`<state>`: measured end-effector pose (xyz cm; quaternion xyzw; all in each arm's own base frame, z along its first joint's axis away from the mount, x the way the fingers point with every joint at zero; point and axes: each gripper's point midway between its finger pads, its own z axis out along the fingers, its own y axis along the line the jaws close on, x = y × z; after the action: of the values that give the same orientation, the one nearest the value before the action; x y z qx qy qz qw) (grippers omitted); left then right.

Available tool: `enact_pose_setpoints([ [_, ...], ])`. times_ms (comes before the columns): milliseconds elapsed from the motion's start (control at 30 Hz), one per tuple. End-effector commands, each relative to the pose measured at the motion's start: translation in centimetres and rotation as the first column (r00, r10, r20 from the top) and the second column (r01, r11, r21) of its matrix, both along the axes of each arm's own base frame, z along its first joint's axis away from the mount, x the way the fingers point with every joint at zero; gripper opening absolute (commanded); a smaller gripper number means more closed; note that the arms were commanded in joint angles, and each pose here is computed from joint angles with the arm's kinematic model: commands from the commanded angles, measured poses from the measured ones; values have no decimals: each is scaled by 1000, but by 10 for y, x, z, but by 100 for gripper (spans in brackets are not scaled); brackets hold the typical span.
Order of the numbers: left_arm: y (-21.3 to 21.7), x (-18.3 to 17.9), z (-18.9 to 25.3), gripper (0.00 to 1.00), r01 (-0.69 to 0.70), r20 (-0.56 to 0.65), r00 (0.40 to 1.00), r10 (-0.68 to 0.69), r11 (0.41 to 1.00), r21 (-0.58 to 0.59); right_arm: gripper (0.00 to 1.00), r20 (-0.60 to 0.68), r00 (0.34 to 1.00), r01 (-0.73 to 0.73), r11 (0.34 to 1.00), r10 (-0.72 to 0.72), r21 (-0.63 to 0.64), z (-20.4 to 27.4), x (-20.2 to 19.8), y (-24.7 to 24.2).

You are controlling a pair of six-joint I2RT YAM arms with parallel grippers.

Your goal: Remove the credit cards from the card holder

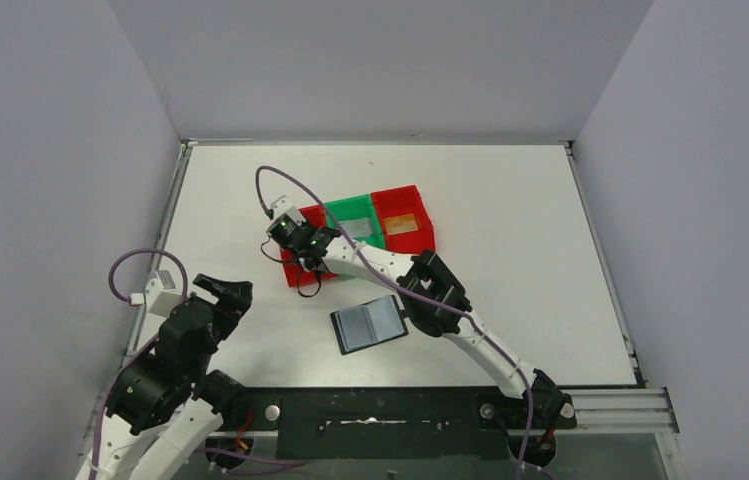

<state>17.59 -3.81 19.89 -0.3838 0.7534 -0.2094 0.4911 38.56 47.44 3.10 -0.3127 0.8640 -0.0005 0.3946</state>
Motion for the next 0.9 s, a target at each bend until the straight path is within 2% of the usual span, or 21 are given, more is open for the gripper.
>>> enact_pose_setpoints([
  [0, 1, 3, 18, 74, -5, 55, 998, 6, 1000, -15, 31, 105, 994, 42, 999, -41, -7, 5, 27, -2],
  [200, 0, 3, 18, 74, -3, 56, 998, 4, 1000, -16, 37, 130, 991, 45, 999, -43, -13, 4, 35, -2],
  [400, 0, 4, 18, 74, 0, 55, 998, 1, 1000, -15, 38, 165, 985, 43, 999, -41, -5, 28, 36, -2],
  [700, -3, 4, 19, 74, 16, 51, 999, -16, 1000, -14, 47, 237, 972, -60, 976, 9, 207, 149, 11, 14],
  [800, -4, 3, 18, 74, 21, 47, 999, -20, 1000, -15, 49, 262, 965, -47, 969, -19, 244, 176, 6, 3],
  [867, -6, 4, 18, 74, 27, 46, 999, -26, 999, -17, 49, 264, 960, 22, 969, -89, 248, 183, 1, -16],
])
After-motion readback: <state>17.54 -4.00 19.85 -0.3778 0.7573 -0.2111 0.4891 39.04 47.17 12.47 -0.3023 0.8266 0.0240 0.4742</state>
